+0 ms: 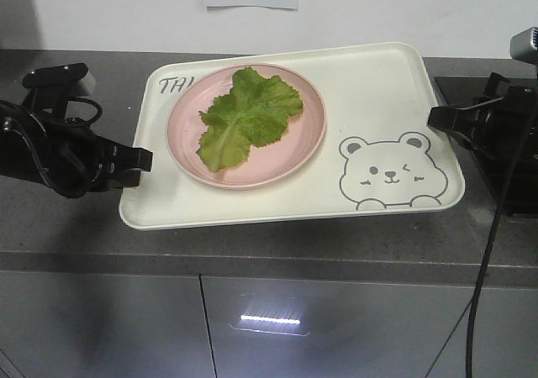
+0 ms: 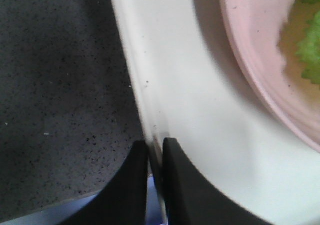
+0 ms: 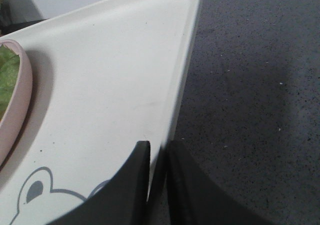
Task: Transfer vegetables to tray and serve
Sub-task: 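Hold the tray raised with both grippers above the new counter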
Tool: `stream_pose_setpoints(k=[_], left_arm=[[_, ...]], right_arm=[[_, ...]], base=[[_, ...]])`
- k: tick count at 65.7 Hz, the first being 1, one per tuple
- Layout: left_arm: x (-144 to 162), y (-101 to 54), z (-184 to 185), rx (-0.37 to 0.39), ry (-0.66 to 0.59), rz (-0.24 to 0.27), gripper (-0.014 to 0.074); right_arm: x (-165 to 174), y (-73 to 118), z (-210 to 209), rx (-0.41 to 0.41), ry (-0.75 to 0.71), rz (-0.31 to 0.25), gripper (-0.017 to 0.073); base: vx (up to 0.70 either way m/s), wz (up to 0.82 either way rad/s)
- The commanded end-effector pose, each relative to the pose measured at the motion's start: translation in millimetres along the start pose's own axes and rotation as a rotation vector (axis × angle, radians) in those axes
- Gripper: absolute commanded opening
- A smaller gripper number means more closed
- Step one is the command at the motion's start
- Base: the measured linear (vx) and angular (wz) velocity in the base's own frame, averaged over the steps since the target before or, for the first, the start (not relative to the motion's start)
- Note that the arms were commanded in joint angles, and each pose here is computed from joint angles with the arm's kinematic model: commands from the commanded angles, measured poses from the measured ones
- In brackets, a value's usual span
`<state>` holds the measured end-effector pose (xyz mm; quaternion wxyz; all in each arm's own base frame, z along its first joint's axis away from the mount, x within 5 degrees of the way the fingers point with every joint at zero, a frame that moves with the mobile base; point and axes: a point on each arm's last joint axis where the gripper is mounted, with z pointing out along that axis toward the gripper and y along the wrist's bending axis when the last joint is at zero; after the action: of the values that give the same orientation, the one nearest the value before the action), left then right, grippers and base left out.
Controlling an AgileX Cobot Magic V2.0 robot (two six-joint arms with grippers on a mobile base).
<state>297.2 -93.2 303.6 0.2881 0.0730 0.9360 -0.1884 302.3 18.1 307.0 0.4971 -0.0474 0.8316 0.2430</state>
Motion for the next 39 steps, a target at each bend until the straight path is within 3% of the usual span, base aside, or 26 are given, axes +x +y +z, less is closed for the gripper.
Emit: stream_pose_setpoints(k=[1,39], left_arm=[[-10.8,-17.9,-20.4,0.071,-0.107,0.018,-0.0006],[-10.8,-17.9,-20.4,0.071,-0.107,0.018,-0.0006]], right_arm=[[-13.0,17.3,-10.9,-0.082,-0.038,-0.030,0.0078],[-13.0,17.4,-10.9,-0.082,-0.037,-0.030,0.0078]], base=[[0.08,0.02],[0.07,0.00]])
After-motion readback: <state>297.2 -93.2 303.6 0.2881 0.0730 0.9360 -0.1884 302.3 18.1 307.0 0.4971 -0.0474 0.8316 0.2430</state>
